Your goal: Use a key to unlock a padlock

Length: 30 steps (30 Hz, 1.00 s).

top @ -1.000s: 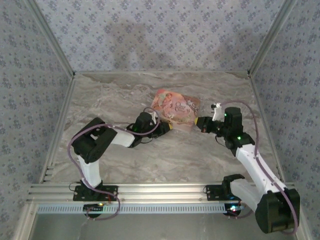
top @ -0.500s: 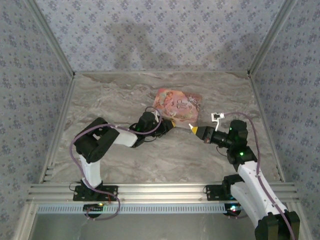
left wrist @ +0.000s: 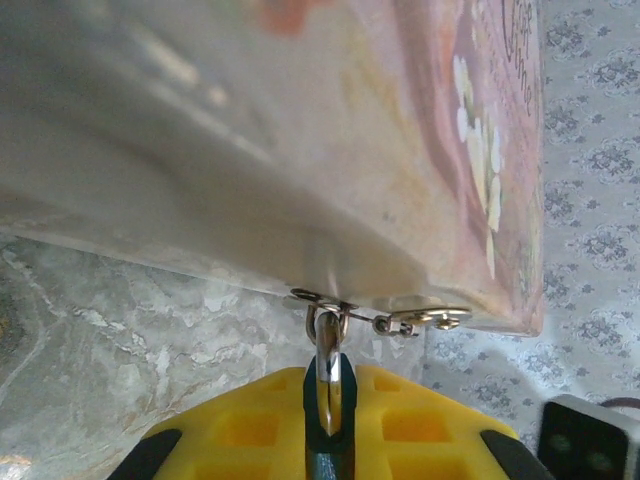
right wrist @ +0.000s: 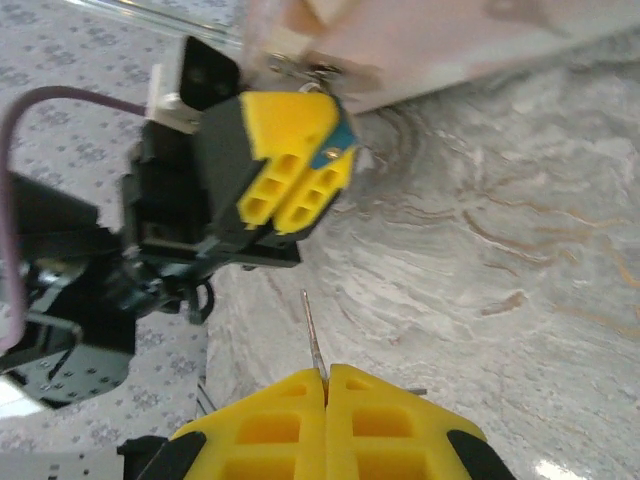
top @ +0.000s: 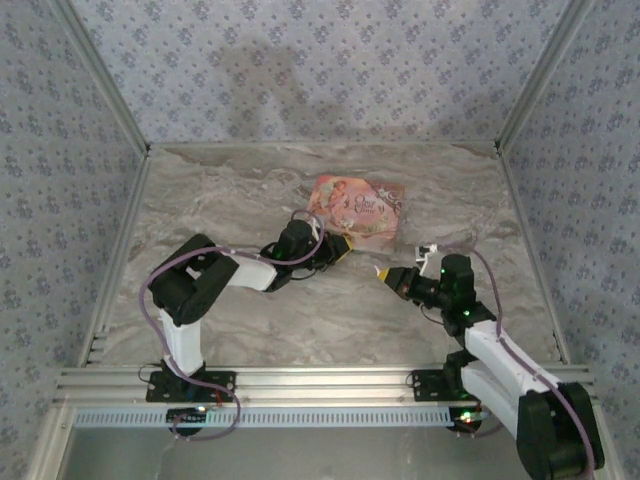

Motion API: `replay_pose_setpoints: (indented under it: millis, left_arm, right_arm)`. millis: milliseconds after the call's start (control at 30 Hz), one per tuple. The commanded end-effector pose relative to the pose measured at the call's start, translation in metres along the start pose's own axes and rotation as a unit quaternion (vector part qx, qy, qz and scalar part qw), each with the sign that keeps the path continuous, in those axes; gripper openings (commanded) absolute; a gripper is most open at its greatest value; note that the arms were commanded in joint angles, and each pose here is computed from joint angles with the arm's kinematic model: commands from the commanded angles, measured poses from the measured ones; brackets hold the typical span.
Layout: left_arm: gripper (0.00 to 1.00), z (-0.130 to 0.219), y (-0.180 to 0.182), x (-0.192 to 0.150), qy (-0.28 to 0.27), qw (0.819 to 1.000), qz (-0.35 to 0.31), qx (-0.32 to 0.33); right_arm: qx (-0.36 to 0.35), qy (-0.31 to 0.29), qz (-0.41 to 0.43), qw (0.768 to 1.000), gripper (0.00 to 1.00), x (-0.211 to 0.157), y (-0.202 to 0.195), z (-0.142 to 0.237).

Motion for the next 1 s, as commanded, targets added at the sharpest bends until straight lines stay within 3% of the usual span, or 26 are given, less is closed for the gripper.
replay_pose_setpoints:
  millis: [0, 433, 967]
  left_arm:
    - [0.13, -0.005, -0.027, 0.0, 0.012, 0.999, -0.003, -0.046]
    - [0.13, -0.004, -0.029, 0.0, 0.013, 0.999, -0.002, -0.051]
    - [0.14, -0.002, -0.024, -0.001, 0.01, 0.998, 0.003, -0.056]
  right_arm:
    - [0.006, -0.041, -0.003, 0.999, 0.0, 0.008, 0.005, -0.008]
    - [0.006, -0.032, -0.05, 0.998, 0.0, 0.006, 0.002, -0.036]
    - [0.034, -0.043, -0.029, 0.998, 0.0, 0.013, 0.033, -0.025]
Point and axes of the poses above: each hand's point on the last joint's axis, 136 mm out from that joint toward the fingers, its own z axis back along the fingers, its own y axis along the line the jaws close on, x = y × z, the point moved 7 cm from there along z, back along the fingers, and after that the axes turned 2 degrees about z, right-handed, at the moved point
